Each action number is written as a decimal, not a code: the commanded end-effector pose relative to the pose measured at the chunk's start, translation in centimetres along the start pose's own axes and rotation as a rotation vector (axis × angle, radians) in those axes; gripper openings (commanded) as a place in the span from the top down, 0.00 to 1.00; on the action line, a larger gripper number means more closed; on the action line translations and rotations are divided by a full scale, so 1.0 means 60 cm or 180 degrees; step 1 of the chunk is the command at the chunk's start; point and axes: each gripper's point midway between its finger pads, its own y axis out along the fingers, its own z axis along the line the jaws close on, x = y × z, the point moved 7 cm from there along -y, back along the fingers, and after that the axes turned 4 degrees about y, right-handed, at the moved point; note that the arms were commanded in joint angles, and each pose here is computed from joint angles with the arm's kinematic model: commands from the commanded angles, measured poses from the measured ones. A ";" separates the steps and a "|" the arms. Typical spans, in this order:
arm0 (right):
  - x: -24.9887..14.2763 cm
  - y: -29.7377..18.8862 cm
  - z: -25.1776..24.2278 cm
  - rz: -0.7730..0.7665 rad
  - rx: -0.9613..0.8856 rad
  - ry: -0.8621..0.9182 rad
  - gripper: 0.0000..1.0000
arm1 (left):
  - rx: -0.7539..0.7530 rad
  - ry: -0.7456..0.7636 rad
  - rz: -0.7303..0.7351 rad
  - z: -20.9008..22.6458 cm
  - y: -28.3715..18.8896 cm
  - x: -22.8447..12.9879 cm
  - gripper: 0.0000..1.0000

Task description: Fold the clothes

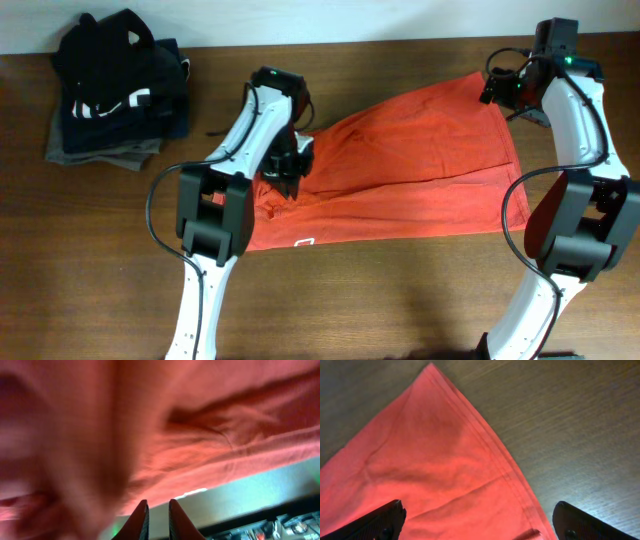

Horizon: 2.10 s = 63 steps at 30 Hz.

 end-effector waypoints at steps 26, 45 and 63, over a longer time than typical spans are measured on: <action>0.005 -0.003 0.006 -0.0010 0.0119 -0.0018 0.01 | 0.0136 -0.0025 -0.0860 0.062 -0.077 0.061 0.42; 0.005 -0.003 0.006 -0.0012 0.0119 -0.0018 0.01 | 0.0135 -0.0039 -0.0647 0.066 -0.032 0.077 0.94; 0.004 -0.003 0.006 0.0004 0.0114 -0.0018 0.01 | 0.0330 0.0069 -0.1568 0.040 -0.191 0.052 1.00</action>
